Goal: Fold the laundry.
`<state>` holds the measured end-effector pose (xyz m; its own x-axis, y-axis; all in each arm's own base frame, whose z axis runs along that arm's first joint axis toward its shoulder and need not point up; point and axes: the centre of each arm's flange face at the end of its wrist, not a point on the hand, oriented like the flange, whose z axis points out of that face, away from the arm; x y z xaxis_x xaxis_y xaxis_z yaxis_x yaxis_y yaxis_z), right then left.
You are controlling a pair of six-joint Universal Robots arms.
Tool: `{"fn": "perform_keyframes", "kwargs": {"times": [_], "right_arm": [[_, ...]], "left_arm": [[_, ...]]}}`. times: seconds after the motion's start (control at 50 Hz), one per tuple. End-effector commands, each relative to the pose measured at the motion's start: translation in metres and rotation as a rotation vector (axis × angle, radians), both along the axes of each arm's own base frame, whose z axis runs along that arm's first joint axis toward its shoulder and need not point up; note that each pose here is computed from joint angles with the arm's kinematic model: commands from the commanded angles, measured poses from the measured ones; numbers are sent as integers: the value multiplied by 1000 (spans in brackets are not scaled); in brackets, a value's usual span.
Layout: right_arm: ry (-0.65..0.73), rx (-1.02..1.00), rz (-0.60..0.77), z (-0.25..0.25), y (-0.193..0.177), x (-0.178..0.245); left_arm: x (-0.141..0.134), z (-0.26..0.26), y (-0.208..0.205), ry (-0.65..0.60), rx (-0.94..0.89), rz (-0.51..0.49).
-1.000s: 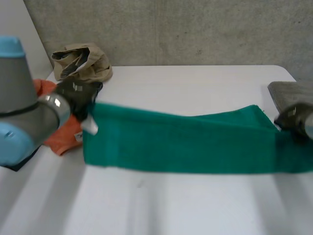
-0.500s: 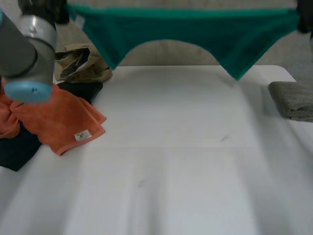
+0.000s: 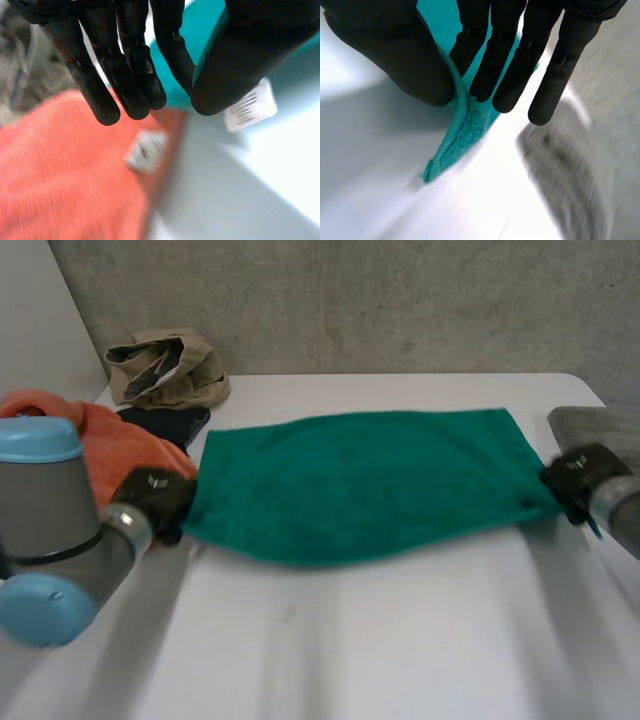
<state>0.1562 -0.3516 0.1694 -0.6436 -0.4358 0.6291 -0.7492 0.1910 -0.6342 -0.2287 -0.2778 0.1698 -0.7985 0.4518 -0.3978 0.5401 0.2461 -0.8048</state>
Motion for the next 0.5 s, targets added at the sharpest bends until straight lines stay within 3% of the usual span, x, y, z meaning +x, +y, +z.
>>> {"fn": "perform_keyframes", "kwargs": {"times": [0.02,0.08,0.16,0.32,0.5], "right_arm": [[180,268,-12,19,69,-34],[245,230,52,23,78,-35],[238,134,69,21,62,-32],[132,-75,63,2,2,2],[94,-295,58,-22,-67,21]], "left_arm": [[27,11,72,-170,243,-65],[30,14,81,-211,263,-122],[26,19,66,-206,188,-150],[6,22,-11,-77,-35,-32],[-26,8,-61,-11,-80,19]]}}
